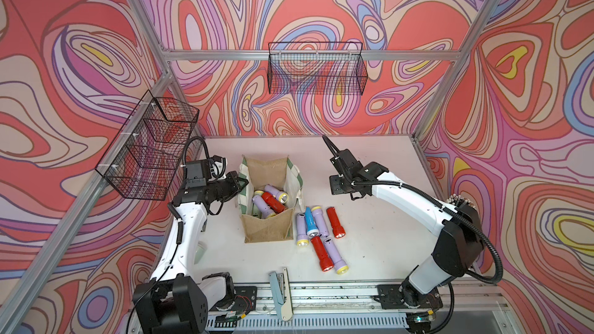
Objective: Put the flashlights into the tote bags
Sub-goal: Pick up the flashlight from the center of the board.
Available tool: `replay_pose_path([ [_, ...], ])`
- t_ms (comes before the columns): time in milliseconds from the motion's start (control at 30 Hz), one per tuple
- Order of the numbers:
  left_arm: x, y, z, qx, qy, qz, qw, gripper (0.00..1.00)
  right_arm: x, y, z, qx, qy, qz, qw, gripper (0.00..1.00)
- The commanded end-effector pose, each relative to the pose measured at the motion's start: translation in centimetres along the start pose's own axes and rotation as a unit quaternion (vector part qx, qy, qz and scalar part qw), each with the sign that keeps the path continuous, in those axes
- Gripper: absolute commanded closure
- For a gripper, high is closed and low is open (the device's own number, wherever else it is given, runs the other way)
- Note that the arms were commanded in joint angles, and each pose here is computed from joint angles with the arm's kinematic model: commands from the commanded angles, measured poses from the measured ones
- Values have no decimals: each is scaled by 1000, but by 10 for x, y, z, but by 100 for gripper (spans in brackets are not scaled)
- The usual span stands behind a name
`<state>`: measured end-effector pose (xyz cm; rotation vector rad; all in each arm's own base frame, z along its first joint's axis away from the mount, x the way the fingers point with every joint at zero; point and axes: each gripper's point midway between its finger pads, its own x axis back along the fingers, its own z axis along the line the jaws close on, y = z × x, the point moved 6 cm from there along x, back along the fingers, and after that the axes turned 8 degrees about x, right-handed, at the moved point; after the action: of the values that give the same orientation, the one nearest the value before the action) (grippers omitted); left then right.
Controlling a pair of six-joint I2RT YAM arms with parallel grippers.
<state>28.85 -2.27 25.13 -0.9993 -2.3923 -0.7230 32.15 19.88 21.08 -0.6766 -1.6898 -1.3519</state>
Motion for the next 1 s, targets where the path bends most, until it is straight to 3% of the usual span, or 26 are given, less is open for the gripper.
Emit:
replay_pose_path([
  [0,-2,0,0,0,-10,4,1000,100,-19,-20,5,-13,21,61,998,32],
  [567,-3,1,2,2,-6,3,1000,100,-64,-71,23,-41,84,144,985,27],
  [967,-3,2,2,4,-5,4,1000,100,-92,-90,28,-15,48,183,982,31],
])
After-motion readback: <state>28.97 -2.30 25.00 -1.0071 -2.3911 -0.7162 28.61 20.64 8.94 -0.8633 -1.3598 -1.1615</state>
